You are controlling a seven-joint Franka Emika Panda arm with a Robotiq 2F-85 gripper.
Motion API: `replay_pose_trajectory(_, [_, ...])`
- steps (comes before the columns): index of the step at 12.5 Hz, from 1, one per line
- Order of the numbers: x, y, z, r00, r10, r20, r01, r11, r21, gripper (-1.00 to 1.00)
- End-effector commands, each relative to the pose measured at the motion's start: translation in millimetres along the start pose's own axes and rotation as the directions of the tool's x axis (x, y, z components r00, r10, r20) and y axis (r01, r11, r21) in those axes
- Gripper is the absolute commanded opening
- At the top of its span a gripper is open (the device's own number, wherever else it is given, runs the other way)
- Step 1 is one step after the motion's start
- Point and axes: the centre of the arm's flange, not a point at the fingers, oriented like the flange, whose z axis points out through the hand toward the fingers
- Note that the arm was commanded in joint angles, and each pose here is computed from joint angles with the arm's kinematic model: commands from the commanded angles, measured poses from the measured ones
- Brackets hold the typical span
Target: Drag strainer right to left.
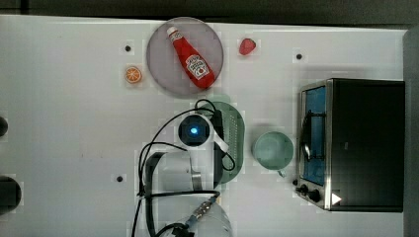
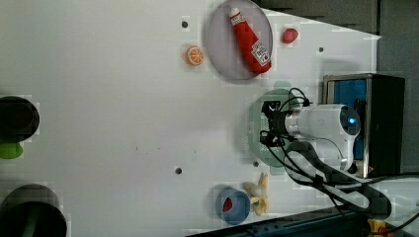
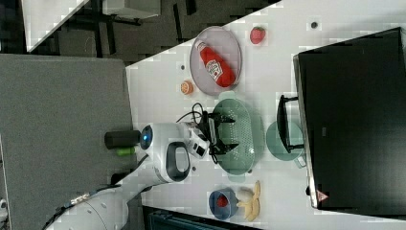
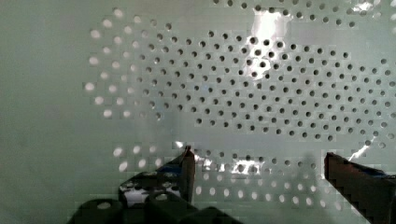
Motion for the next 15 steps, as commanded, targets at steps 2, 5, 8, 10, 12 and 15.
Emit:
replay_pose_trajectory(2, [-74.2, 1.4, -9.1, 0.998, 0.063, 0.021, -0.063, 0.998, 0.014, 1.0])
replay_pose_trajectory(5, [-110.9, 0.9, -10.2, 0.998, 0.058, 0.03, -0.058, 0.998, 0.019, 1.0])
replay_pose_trajectory(8, [-141.6, -3.7, -7.8, 0.997, 0.051, 0.054, -0.052, 0.998, 0.02, 1.0])
replay_pose_trajectory(10, [-159.5, -9.2, -7.3, 0.996, 0.058, 0.075, -0.059, 0.998, 0.022, 1.0])
replay_pose_trajectory(12, [-177.9, -12.3, -8.7, 0.995, 0.046, 0.085, -0.047, 0.999, 0.018, 1.0])
replay_pose_trajectory(15, [-205.6, -12.2, -13.4, 0.995, 0.042, 0.087, -0.042, 0.999, 0.0, 1.0])
